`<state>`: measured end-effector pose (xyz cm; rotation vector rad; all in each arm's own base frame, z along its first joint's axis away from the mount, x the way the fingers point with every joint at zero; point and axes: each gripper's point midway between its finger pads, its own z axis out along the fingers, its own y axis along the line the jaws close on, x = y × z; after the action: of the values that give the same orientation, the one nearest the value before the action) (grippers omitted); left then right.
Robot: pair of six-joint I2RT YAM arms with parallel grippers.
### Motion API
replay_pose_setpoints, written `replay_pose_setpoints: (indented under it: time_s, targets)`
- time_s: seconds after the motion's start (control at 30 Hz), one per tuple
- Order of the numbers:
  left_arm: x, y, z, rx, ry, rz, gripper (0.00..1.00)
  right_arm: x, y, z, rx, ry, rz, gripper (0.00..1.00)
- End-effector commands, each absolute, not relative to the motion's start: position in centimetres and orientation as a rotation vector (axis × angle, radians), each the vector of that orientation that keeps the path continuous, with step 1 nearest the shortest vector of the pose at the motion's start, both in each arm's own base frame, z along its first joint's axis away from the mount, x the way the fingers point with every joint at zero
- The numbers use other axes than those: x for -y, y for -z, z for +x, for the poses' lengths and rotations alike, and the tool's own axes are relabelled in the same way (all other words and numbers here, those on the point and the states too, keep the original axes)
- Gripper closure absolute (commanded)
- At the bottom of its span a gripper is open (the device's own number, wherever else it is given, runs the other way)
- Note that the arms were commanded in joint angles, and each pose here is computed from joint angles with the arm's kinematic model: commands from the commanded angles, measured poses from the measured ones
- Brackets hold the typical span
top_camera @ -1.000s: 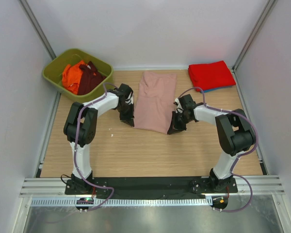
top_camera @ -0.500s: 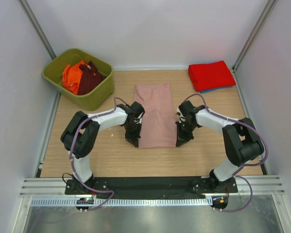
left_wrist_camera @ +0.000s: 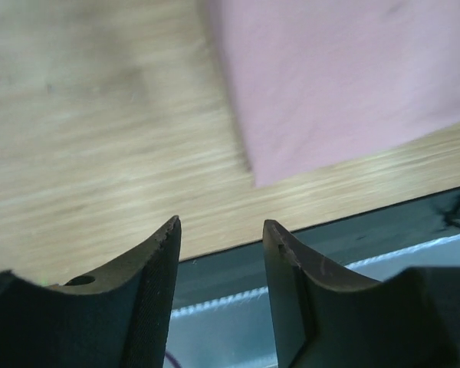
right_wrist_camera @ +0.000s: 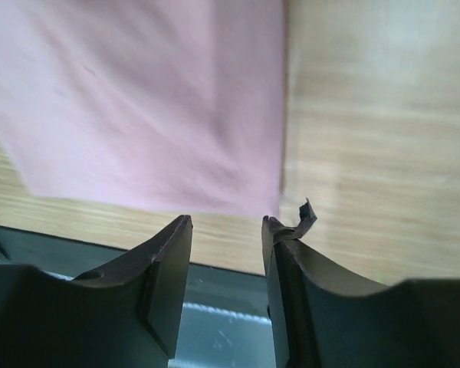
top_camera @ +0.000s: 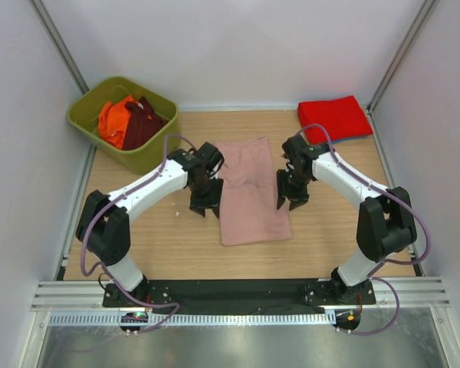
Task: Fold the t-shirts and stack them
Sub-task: Fold the tshirt
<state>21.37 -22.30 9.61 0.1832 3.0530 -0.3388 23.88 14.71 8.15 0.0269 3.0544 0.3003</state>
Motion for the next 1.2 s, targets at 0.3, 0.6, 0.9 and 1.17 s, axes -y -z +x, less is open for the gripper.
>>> replay_pose_setpoints:
  time_s: [0.3, 0.6, 0.9, 1.17]
  targets:
    - [28.2, -9.8, 33.8, -2.845, 0.614, 0.185, 0.71, -17.8, -7.6, 34.7, -2.915, -0.470, 0.111, 0.77]
    - [28.3, -7.4, 36.4, -2.839, 0.678, 0.102, 0.72, -17.5, -6.3, 36.0, -2.909, -0.495, 0.128, 0.87]
    - [26.5, -4.2, 36.2, -2.911, 0.526, 0.034, 0.71, -16.4, -4.3, 37.8, -2.914, -0.484, 0.182, 0.87]
    - [23.1, -1.6, 35.0, -2.981, 0.301, 0.044, 0.71, -15.9, -2.8, 38.6, -2.931, -0.431, 0.189, 0.87]
